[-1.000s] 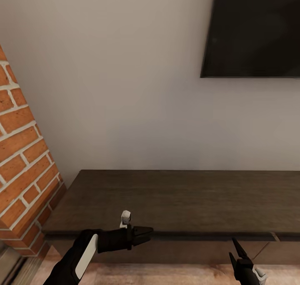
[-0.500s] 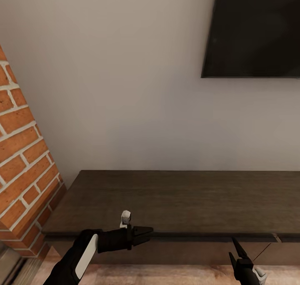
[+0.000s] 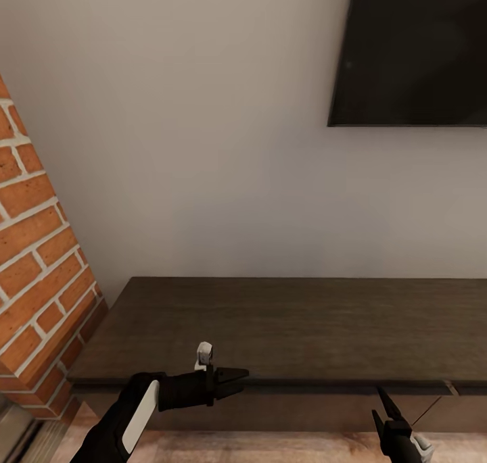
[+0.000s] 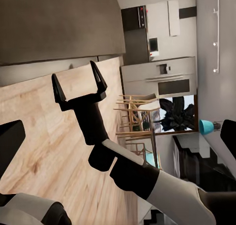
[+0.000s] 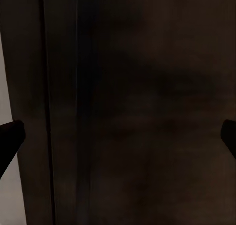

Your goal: Place each of the two pumpkins and all three candles from the living room inside a cabinet in the living room (use any cabinet), then make sure every cabinet is closed, and position the cauldron so it is next to a table in the living room.

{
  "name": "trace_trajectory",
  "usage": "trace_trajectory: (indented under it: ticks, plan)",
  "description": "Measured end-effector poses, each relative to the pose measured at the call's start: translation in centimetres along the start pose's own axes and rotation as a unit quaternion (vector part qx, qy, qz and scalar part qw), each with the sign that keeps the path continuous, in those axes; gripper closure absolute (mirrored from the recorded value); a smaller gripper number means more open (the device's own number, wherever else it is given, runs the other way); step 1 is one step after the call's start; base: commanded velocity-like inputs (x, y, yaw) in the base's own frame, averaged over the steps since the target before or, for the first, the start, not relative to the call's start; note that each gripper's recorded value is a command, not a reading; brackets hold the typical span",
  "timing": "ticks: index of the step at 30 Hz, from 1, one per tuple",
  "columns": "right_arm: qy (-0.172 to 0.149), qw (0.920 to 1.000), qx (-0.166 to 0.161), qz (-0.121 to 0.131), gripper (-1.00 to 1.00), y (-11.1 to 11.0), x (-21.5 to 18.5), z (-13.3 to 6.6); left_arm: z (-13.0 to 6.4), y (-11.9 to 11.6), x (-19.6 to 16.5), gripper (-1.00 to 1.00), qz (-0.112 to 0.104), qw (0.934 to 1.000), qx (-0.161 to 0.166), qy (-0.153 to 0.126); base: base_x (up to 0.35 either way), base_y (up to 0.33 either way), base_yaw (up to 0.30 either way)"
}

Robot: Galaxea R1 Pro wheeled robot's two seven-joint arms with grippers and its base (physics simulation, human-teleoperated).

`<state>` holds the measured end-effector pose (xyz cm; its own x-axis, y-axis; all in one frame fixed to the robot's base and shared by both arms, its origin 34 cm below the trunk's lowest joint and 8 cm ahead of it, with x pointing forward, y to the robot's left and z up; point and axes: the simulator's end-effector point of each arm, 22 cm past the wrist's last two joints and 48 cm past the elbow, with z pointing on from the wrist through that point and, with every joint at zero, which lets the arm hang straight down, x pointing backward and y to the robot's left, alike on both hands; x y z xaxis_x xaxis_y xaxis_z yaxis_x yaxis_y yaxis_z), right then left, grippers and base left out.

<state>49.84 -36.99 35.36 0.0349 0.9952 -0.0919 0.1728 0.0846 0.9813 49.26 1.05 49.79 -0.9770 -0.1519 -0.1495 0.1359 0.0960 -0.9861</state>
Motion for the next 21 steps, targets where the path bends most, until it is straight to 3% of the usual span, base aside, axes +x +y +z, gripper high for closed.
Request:
trace_trajectory:
  ticks: [21]
  plan:
    - [0.001,1.0,0.003,0.002,-1.0,-0.31,0.01,-0.5,0.0,0.0,0.0,-1.0,0.0,1.0,0.0,0.0,0.035,0.005,0.0]
